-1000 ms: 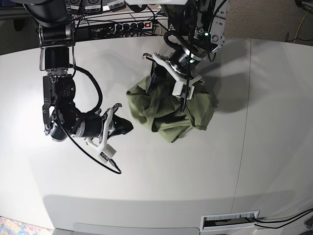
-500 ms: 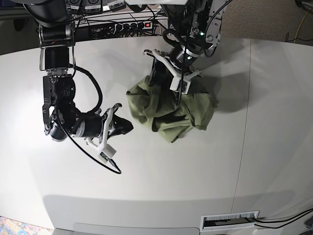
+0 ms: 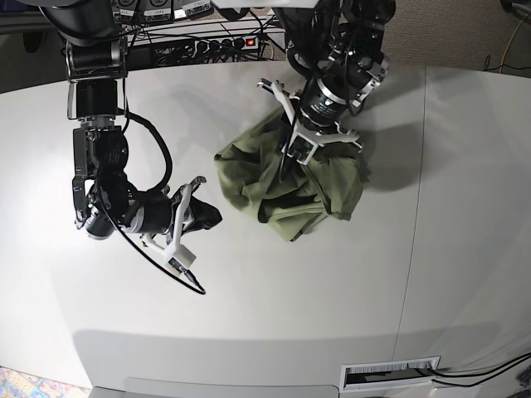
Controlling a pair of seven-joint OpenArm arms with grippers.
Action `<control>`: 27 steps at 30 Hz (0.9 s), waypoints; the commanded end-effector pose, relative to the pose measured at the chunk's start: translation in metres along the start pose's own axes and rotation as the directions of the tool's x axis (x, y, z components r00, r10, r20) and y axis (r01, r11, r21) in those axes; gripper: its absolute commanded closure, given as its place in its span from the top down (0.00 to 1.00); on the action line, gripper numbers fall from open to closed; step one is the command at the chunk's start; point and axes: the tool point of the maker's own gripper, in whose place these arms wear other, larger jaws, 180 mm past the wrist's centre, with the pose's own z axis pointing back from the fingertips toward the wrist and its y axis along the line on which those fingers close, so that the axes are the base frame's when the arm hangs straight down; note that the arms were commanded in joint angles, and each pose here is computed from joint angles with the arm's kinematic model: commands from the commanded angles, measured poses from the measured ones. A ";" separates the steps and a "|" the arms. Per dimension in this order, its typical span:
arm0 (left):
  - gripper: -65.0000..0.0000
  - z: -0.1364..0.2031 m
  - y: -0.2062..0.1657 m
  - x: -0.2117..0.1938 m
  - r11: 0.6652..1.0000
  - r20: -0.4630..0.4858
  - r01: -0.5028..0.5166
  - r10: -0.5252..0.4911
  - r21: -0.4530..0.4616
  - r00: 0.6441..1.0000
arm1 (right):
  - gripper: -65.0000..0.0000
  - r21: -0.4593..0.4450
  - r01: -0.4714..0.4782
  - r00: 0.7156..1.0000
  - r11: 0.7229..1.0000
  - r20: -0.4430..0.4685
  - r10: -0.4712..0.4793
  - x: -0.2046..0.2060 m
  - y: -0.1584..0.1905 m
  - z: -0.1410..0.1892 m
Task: Fold the T-shirt properly
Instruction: 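Lift the shirt with the left gripper and shake it loose, then lower the shirt onto the table and regrasp it with the left gripper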
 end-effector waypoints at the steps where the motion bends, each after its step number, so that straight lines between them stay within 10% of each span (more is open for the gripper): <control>1: 0.00 0.007 0.004 0.004 0.999 0.017 0.033 -0.033 0.015 0.999 | 0.00 -0.013 -0.025 0.998 1.000 0.057 0.026 0.020 -0.004 0.009; 14: 0.00 0.067 0.040 -0.012 0.935 -0.084 0.325 -0.316 0.141 0.945 | 0.00 -0.013 -0.025 0.998 1.000 0.061 0.026 0.021 -0.004 0.009; 27: 0.00 0.100 0.024 -0.041 0.941 -0.166 0.336 -0.325 0.042 0.931 | 0.00 -0.012 -0.025 0.998 1.000 0.062 0.025 0.021 -0.004 0.009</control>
